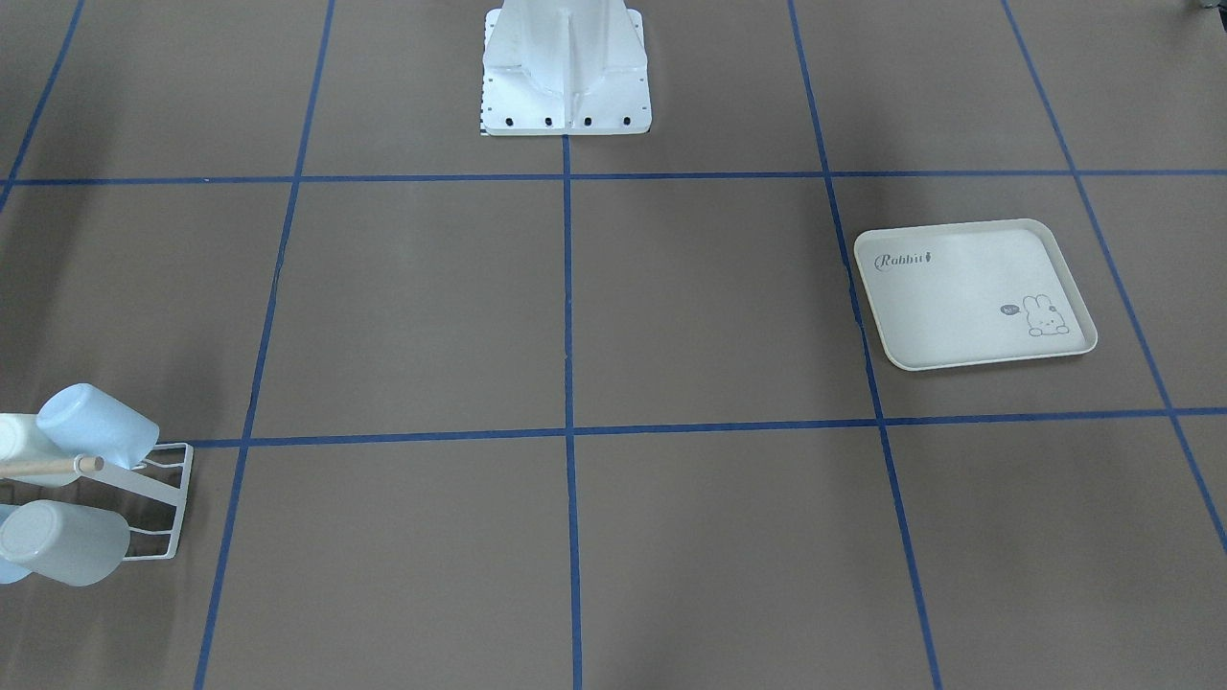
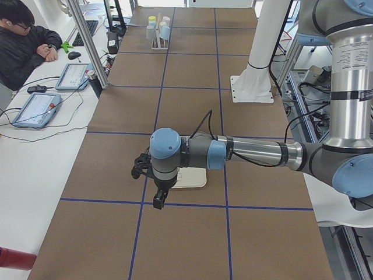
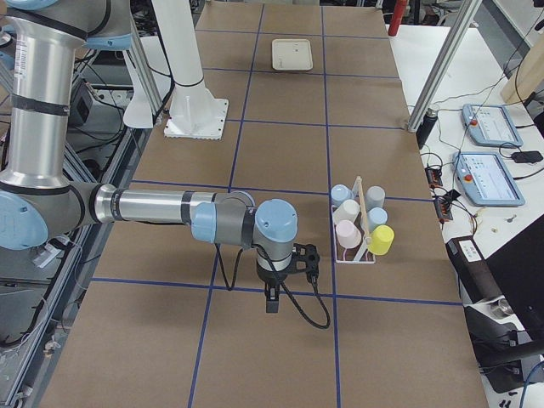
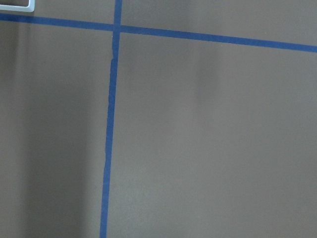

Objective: Transfer IKEA cup to right arm and place on rack

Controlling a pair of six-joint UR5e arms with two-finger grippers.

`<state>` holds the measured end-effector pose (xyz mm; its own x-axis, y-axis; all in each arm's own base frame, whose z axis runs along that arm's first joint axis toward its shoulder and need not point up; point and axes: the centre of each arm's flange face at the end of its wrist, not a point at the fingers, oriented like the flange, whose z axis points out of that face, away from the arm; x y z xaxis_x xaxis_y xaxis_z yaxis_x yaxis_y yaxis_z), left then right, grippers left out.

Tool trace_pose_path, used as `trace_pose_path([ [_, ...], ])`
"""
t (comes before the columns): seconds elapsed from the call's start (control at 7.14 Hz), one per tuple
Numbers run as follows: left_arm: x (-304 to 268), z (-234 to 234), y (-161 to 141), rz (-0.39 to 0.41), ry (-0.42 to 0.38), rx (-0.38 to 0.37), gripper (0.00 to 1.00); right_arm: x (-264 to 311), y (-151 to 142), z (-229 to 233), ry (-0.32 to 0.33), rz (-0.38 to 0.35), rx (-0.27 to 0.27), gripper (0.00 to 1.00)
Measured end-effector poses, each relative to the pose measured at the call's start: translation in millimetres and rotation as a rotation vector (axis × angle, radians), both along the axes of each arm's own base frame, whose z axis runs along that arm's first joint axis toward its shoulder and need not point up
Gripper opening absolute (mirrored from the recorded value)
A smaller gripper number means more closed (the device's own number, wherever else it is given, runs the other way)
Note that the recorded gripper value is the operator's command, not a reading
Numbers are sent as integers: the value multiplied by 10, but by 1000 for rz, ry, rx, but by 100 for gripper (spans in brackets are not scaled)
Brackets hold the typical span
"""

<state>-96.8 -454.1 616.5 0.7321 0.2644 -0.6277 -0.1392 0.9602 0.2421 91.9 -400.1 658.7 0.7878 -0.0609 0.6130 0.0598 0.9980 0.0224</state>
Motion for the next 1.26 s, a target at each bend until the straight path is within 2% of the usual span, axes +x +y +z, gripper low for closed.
trace_pose_path([
  [1.26, 2, -8, 31, -1, 0, 1, 100, -3, 5, 21, -3, 0, -5, 99],
])
